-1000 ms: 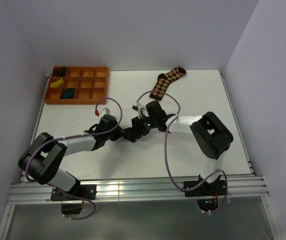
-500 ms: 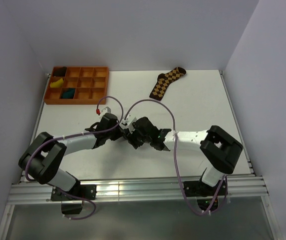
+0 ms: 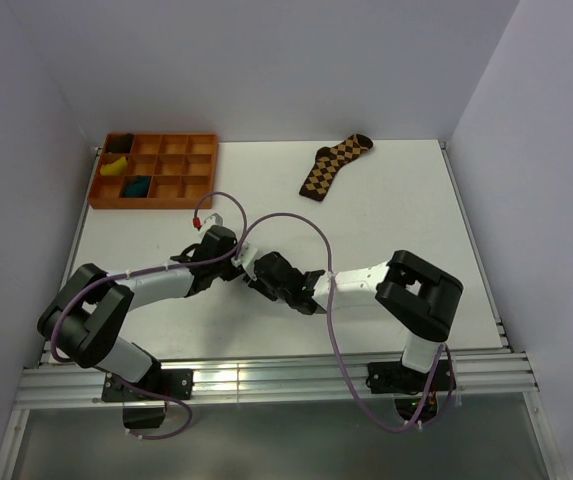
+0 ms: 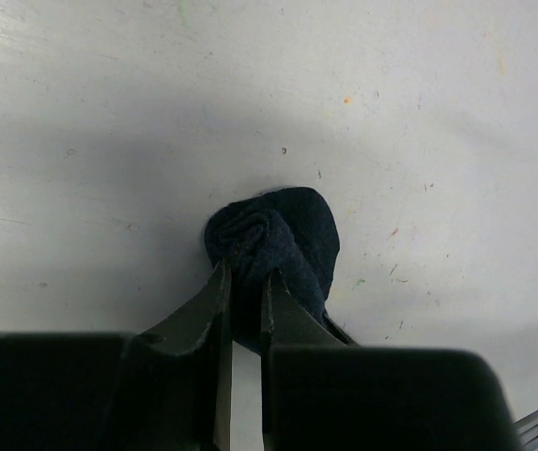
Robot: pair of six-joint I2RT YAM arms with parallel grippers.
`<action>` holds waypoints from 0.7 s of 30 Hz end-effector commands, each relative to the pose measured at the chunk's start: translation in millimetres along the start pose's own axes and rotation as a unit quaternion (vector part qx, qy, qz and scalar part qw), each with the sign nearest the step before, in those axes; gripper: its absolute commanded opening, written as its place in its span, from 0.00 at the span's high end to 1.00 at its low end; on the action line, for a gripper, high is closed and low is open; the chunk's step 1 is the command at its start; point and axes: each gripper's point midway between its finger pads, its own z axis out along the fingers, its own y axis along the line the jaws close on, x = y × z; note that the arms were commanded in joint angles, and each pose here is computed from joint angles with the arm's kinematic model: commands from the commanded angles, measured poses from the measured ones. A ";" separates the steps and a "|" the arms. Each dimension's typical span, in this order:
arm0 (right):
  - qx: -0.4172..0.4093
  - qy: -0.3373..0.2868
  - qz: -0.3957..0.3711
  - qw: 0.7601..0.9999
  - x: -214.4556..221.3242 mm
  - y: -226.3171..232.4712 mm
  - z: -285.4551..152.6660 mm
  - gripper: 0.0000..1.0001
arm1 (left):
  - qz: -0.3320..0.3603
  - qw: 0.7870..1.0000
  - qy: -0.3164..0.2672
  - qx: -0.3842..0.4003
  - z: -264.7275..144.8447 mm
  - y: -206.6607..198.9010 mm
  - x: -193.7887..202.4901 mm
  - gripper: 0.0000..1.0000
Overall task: Roll the socks
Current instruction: Roll the sock at the center of the board.
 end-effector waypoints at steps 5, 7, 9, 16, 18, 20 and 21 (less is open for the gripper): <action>-0.001 -0.007 0.008 1.000 -7.8 1.9 5.4 1.00 | 0.014 1.000 0.017 -0.014 -0.7 3.9 6.3 0.91; -0.026 -0.003 0.025 0.999 -5.4 5.4 6.3 1.00 | 0.013 1.000 0.009 -0.013 -3.5 3.1 2.2 0.78; -0.044 0.003 0.044 0.998 -3.1 4.5 4.4 1.00 | 0.012 1.000 0.004 -0.013 -6.2 3.2 1.1 0.58; -0.127 0.043 0.133 0.982 5.4 -2.9 3.6 1.00 | -0.005 1.000 -0.030 -0.001 -21.7 -5.5 -17.1 0.19; -0.155 0.048 0.174 0.971 6.2 -3.3 2.0 1.00 | -0.013 0.999 -0.042 0.005 -27.2 -8.0 -22.8 0.18; -0.168 0.056 0.210 0.962 9.5 -9.0 2.6 1.00 | -0.023 0.999 -0.046 0.005 -30.4 -5.0 -23.1 0.18; -0.188 0.056 0.222 0.955 7.0 -5.6 1.4 1.00 | -0.029 0.998 -0.054 0.008 -33.8 -5.6 -27.0 0.19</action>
